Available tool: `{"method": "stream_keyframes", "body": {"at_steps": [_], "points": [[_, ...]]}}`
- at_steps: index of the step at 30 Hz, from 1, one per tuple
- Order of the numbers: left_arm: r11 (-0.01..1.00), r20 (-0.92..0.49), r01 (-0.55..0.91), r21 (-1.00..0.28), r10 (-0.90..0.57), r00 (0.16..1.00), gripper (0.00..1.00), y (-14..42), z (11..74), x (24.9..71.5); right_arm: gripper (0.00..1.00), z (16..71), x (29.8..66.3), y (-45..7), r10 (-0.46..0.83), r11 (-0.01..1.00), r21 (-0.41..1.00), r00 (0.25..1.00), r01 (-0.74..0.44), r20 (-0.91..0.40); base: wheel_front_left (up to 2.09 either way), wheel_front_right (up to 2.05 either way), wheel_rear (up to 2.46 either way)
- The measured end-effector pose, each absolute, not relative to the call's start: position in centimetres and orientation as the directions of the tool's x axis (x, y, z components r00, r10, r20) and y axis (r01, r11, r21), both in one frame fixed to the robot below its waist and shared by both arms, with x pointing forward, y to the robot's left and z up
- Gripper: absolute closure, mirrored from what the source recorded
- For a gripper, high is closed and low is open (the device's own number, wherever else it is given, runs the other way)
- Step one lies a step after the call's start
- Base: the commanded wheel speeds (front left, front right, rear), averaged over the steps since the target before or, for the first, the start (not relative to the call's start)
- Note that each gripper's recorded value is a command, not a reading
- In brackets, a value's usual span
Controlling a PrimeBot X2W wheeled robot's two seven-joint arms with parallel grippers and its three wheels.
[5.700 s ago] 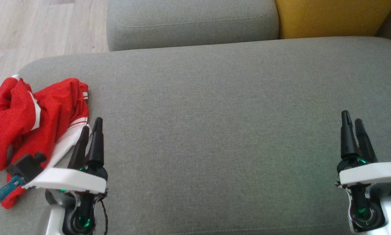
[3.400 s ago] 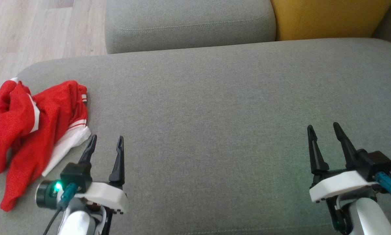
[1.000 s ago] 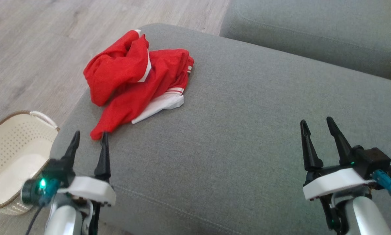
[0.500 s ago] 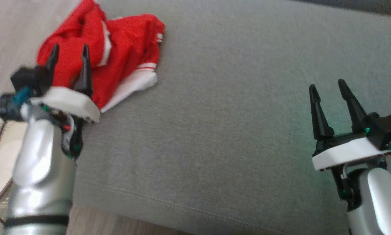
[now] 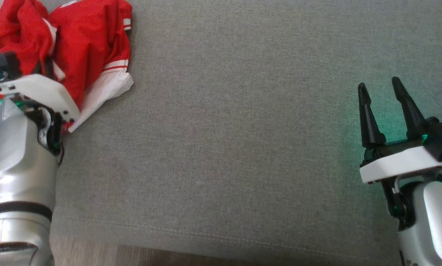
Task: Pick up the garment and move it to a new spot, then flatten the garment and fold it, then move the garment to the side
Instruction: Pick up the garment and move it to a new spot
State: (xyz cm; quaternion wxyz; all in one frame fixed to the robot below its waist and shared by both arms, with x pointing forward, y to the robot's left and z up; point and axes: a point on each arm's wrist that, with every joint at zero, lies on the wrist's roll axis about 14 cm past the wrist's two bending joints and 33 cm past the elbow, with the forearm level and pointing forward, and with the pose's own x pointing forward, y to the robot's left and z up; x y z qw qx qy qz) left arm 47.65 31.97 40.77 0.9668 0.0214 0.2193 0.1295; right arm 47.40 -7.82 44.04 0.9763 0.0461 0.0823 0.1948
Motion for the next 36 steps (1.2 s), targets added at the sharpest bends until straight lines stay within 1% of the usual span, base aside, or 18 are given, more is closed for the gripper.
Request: {"method": "stream_keyframes", "body": {"at_steps": [5,9,13,16,21,26,30,32,36], "points": [[0.962,-0.292,-0.256,0.097,0.274,0.917,1.0,32.6,43.5,48.7,0.0,44.2,47.6,-7.7,0.388,0.92,0.124,0.912,-0.373,-0.136,0.0,0.0,0.0],[0.957,-0.184,-0.284,0.064,0.291,0.939,1.0,33.2,46.7,49.0,0.0,45.2,47.7,-7.6,0.387,0.92,0.118,0.915,-0.375,-0.113,0.0,0.0,0.0],[0.961,-0.003,-0.273,0.049,0.273,0.962,1.0,33.1,52.4,49.2,0.0,46.9,47.4,-7.5,0.384,0.92,0.112,0.921,-0.375,-0.07,0.0,0.0,0.0],[0.963,0.11,-0.265,0.039,0.26,0.959,1.0,32.7,55.7,47.6,0.0,48.4,47.0,-7.6,0.377,0.922,0.107,0.926,-0.371,-0.036,0.0,0.0,0.0],[0.966,0.177,-0.255,0.053,0.242,0.954,1.0,31.7,56.7,42.8,0.0,49.4,44.9,-7.7,0.367,0.925,0.114,0.93,-0.362,-0.024,0.0,0.0,0.0],[0.973,0.255,-0.227,0.045,0.209,0.944,1.0,29.5,59.1,38.6,0.0,49.9,42.9,-8.2,0.351,0.93,0.122,0.936,-0.346,-0.021,0.0,0.0,0.0],[0.978,0.261,-0.205,0.032,0.19,0.946,1.0,27.7,59.7,35.5,0.0,50.4,41.7,-8.4,0.341,0.933,0.125,0.94,-0.337,-0.013,0.0,0.0,0.0],[0.987,0.244,-0.162,0.024,0.151,0.958,1.0,25.9,59.6,34.5,0.0,50.7,41.3,-9.2,0.321,0.94,0.129,0.947,-0.317,-0.007,0.0,0.0,0.0],[0.998,0.235,-0.068,0.011,0.063,0.97,1.0,22.8,59.9,35.2,0.0,51.3,40.9,-10.2,0.289,0.948,0.137,0.957,-0.288,0.011,0.0,0.0,0.0]]}}
